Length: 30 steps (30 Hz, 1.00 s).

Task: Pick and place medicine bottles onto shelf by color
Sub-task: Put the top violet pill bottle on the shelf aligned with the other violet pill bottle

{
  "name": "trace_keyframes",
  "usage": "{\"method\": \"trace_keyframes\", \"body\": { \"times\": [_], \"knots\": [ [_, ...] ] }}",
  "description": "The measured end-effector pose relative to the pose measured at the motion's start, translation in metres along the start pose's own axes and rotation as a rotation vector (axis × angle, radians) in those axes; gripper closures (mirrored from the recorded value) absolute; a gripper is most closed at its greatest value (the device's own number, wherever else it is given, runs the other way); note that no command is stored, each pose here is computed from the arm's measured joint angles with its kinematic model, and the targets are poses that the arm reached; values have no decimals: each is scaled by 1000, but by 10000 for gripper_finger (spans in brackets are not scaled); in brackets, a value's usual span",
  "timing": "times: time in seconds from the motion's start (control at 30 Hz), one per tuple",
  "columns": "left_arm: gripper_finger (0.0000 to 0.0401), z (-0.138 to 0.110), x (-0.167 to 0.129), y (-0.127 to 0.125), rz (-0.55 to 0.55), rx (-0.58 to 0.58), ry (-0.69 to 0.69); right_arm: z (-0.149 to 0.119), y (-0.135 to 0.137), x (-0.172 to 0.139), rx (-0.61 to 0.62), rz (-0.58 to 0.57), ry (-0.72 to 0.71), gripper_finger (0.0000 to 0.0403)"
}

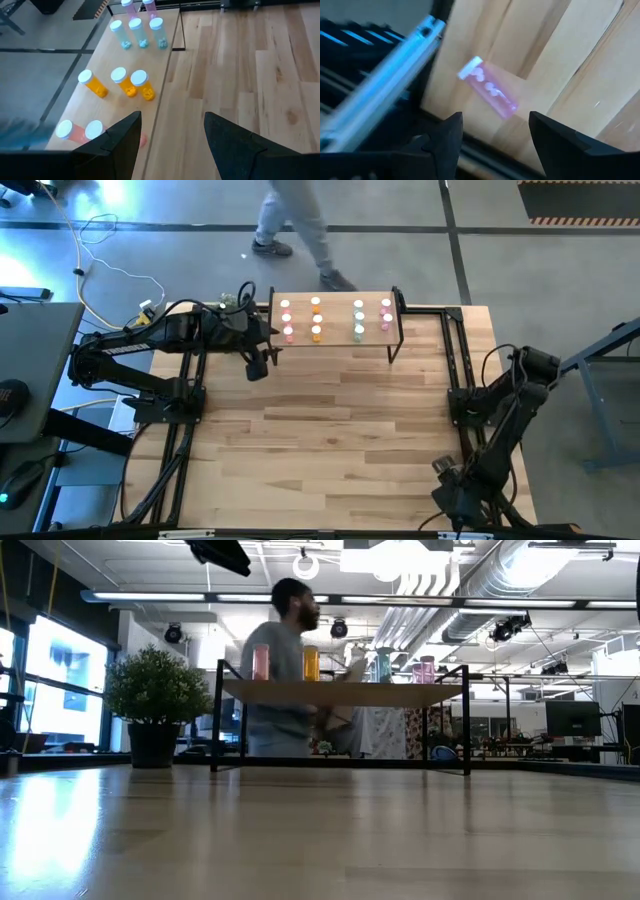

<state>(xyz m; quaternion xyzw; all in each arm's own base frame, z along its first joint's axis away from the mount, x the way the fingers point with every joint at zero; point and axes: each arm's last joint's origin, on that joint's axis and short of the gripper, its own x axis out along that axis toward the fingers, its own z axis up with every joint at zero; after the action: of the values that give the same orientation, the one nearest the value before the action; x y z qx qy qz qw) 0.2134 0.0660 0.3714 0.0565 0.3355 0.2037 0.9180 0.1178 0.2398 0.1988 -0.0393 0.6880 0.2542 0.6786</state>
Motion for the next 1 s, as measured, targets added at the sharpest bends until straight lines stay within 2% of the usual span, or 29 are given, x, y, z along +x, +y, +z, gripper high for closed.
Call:
{"method": "trace_keyframes", "body": {
  "times": [0.17, 0.4, 0.53, 0.67, 1.0],
  "knots": [
    [194, 0, 0, 0, 0, -40, 1, 0, 1, 13, -79, -90, -1, 183],
    [194, 0, 0, 0, 5, -40, 3, -4, 11, 19, -245, -82, -2, 183],
    [194, 0, 0, 0, 6, -77, 3, -7, 22, 21, -344, -65, -51, 183],
    [194, 0, 0, 0, 8, -91, 3, -11, 28, 23, -445, -121, -101, 183],
    [194, 0, 0, 0, 8, -90, 2, -8, 25, 56, -456, -175, -1, 183]
  ]
}}
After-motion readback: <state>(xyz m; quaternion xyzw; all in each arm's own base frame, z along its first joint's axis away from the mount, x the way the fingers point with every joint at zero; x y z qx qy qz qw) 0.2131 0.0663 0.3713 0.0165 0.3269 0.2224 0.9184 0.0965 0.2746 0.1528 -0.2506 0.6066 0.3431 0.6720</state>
